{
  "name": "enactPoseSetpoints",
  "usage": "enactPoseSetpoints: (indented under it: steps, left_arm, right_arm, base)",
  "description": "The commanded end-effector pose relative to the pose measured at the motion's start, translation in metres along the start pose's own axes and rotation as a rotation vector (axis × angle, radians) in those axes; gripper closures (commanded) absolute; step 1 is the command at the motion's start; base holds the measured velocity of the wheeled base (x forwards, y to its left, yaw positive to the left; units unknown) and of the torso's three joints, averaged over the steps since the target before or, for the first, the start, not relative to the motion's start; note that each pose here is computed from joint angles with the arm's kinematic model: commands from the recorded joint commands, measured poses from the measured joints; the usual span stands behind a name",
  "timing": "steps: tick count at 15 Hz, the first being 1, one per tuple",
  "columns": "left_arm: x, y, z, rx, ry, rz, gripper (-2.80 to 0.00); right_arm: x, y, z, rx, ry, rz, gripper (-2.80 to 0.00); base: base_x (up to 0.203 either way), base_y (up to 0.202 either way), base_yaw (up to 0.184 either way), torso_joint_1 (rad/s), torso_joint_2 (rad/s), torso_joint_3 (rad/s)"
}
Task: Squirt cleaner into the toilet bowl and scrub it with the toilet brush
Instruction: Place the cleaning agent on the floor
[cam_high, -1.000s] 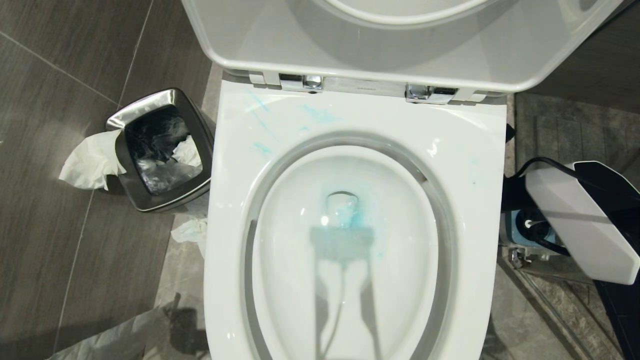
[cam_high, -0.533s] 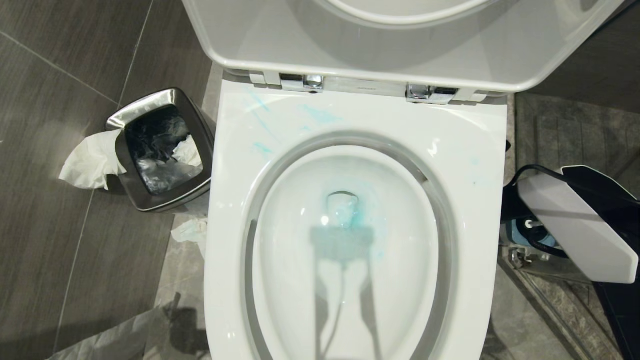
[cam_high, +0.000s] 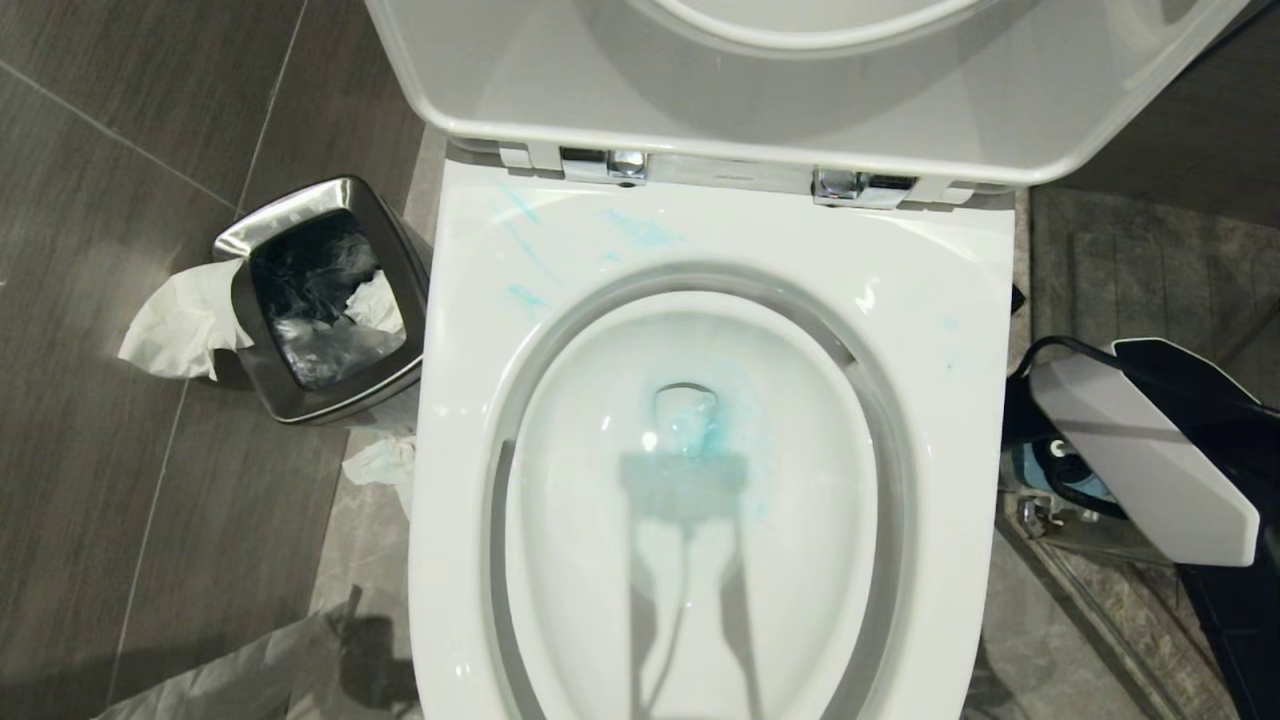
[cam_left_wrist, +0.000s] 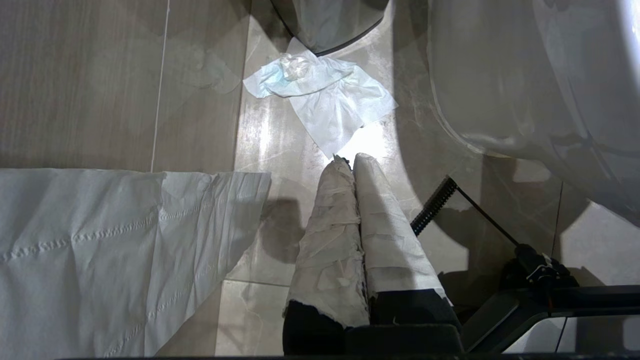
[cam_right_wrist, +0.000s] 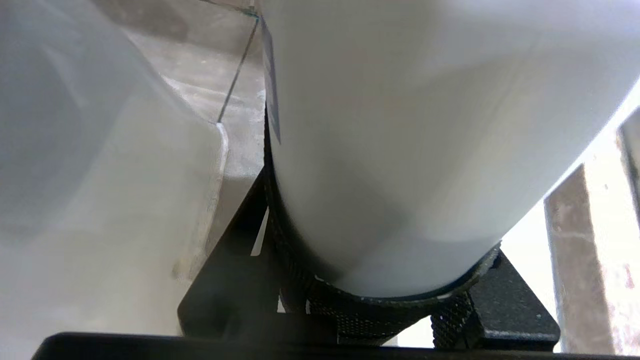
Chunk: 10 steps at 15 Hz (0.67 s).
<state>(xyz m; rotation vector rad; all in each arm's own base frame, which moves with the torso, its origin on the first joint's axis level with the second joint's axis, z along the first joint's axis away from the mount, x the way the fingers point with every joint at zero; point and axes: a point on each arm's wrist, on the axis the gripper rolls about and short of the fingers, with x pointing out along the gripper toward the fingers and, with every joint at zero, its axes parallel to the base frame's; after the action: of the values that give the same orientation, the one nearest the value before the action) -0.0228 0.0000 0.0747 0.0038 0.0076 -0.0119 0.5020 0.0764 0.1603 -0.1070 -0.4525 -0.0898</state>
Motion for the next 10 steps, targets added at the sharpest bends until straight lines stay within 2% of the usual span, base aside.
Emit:
enactPoseSetpoints:
  steps: [1, 10]
  left_arm:
    - [0.0, 0.0, 0.0, -0.001, 0.003, 0.0, 0.0]
    - [0.0, 0.0, 0.0, -0.001, 0.003, 0.0, 0.0]
  right_arm:
    - [-0.001, -0.007, -0.013, -0.022, -0.014, 0.006, 0.0]
    - [-0.003, -0.01, -0.028, -0.035, -0.006, 0.011, 0.0]
  base:
    - [0.0, 0.0, 0.0, 0.0, 0.0, 0.0]
    - [0.0, 0.0, 0.0, 0.0, 0.0, 0.0]
